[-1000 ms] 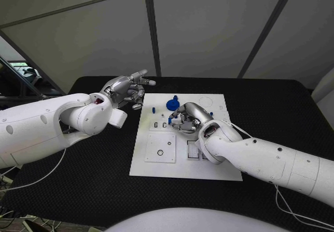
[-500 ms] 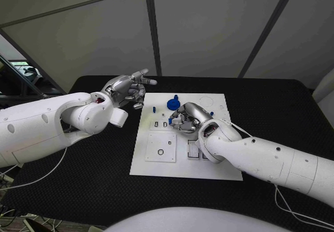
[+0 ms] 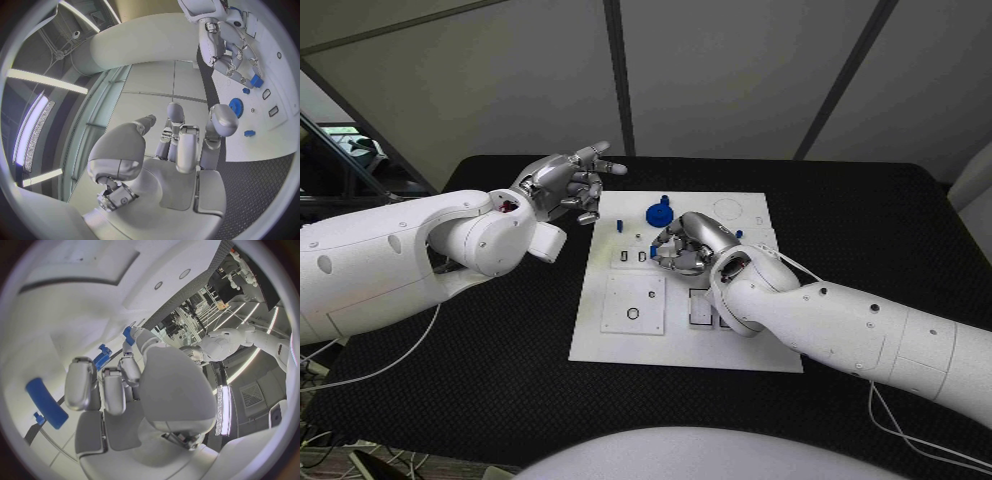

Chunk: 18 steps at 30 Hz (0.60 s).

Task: Assemble the parts on the task board

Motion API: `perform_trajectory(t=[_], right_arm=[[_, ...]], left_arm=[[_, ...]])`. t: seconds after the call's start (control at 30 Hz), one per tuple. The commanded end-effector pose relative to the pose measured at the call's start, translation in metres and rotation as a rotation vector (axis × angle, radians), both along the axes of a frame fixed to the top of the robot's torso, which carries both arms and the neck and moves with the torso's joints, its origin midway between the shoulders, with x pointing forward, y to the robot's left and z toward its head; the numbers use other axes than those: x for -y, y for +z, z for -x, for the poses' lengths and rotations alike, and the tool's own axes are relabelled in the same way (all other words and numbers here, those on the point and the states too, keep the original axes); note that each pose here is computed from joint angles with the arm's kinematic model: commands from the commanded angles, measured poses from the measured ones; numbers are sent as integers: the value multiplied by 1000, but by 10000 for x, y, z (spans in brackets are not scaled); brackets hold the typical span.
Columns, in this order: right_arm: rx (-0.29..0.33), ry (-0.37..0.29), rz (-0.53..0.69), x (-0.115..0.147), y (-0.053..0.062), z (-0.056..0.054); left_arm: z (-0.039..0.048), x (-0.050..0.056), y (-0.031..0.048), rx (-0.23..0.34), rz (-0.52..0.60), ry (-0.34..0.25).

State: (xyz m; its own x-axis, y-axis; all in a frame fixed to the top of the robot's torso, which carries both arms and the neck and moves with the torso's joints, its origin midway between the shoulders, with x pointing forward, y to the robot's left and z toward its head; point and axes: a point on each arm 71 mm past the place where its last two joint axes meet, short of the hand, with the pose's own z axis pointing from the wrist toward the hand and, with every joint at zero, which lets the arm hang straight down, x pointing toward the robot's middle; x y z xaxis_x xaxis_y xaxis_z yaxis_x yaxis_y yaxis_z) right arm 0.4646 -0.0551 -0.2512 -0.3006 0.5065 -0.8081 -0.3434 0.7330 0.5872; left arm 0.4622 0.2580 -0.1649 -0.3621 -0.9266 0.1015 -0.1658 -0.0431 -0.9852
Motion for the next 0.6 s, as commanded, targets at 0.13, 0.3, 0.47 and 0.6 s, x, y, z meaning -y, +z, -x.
perform_trajectory(t=[0.13,0.3,0.47,0.6], right_arm=[[-2,14,44,-14,-8,-3],[-10,16,51,-16,-16,-3],[-15,14,56,-15,-24,-7],[-17,14,59,-16,-27,-9]], left_arm=[[-3,19,18,12,4,-14],[-4,22,18,12,5,-15],[-5,27,16,11,6,-18],[-7,30,15,11,6,-20]])
